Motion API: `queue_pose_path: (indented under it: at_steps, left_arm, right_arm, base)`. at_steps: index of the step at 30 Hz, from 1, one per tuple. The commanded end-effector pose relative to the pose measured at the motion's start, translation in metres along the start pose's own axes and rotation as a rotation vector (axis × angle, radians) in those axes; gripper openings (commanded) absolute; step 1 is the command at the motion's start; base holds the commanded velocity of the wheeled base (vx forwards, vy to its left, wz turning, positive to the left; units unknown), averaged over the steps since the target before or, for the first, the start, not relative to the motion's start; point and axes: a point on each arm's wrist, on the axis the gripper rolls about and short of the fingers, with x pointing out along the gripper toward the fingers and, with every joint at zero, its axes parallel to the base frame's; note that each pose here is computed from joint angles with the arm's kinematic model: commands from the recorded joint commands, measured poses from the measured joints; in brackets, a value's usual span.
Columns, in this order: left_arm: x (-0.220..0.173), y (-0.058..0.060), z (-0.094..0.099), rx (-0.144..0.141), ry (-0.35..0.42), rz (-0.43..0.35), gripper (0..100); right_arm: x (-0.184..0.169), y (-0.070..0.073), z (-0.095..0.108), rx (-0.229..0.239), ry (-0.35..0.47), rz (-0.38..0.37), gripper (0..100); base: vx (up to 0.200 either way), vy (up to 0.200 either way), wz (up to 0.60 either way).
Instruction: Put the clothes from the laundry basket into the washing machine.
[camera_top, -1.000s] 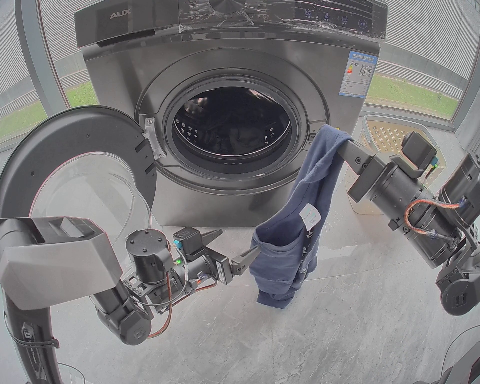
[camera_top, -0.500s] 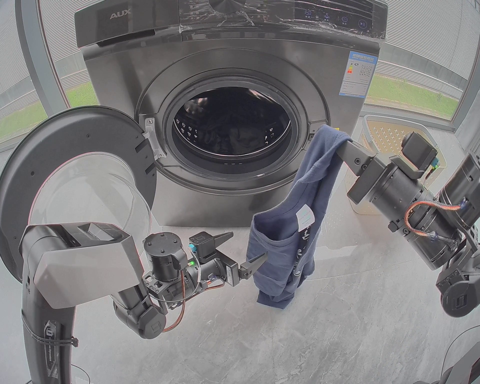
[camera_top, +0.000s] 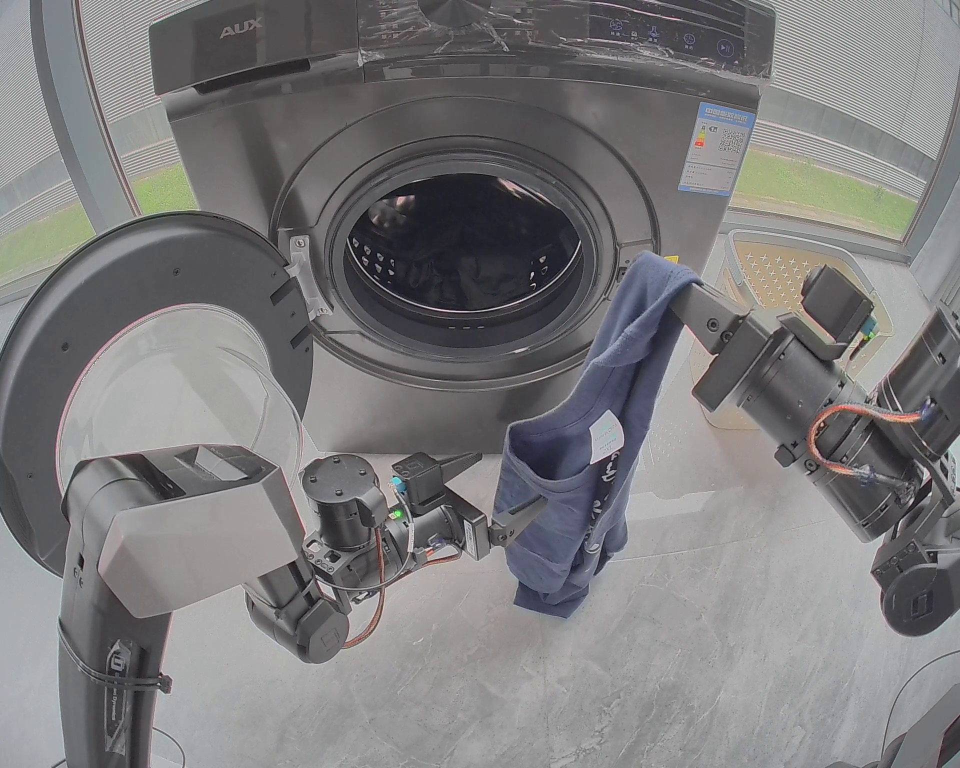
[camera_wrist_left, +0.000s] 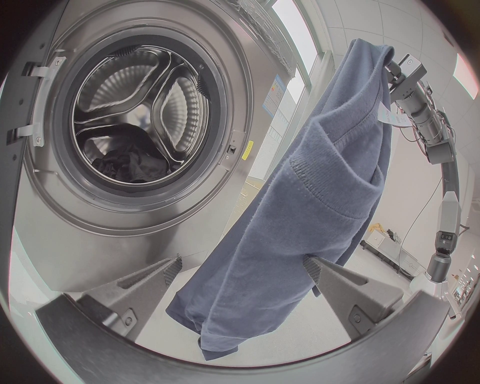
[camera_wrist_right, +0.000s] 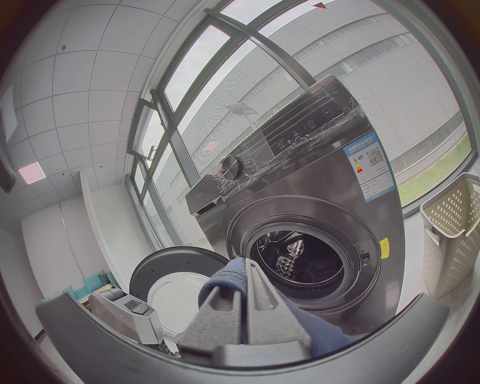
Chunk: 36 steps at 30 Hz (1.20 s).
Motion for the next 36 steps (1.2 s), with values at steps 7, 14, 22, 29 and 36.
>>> queue_pose_path:
  at_steps: [7,14,22,29,36]
  left_arm:
    - [0.003,-0.001,0.002,0.016,-0.010,-0.061,100]
    - [0.005,-0.004,0.000,0.016,-0.007,-0.083,100]
    - [0.008,-0.004,-0.002,0.020,-0.013,-0.082,100]
    - [0.011,-0.013,0.002,0.023,-0.024,-0.101,0]
    - [0.012,-0.020,0.005,0.025,-0.030,-0.112,0]
  right_arm:
    - [-0.001,-0.001,-0.004,0.001,0.016,-0.001,0]
    - [-0.001,-0.001,-0.005,0.003,0.020,-0.001,0]
    - [-0.001,-0.001,-0.006,0.003,0.021,-0.001,0]
    - [-0.001,-0.001,-0.006,0.003,0.021,-0.001,0]
    - [-0.001,-0.001,-0.005,0.004,0.019,-0.002,0]
  base:
    - [0.000,0.000,0.00]
    - [0.000,0.000,0.00]
    - [0.000,0.000,0.00]
    - [0.000,0.000,0.00]
    - [0.000,0.000,0.00]
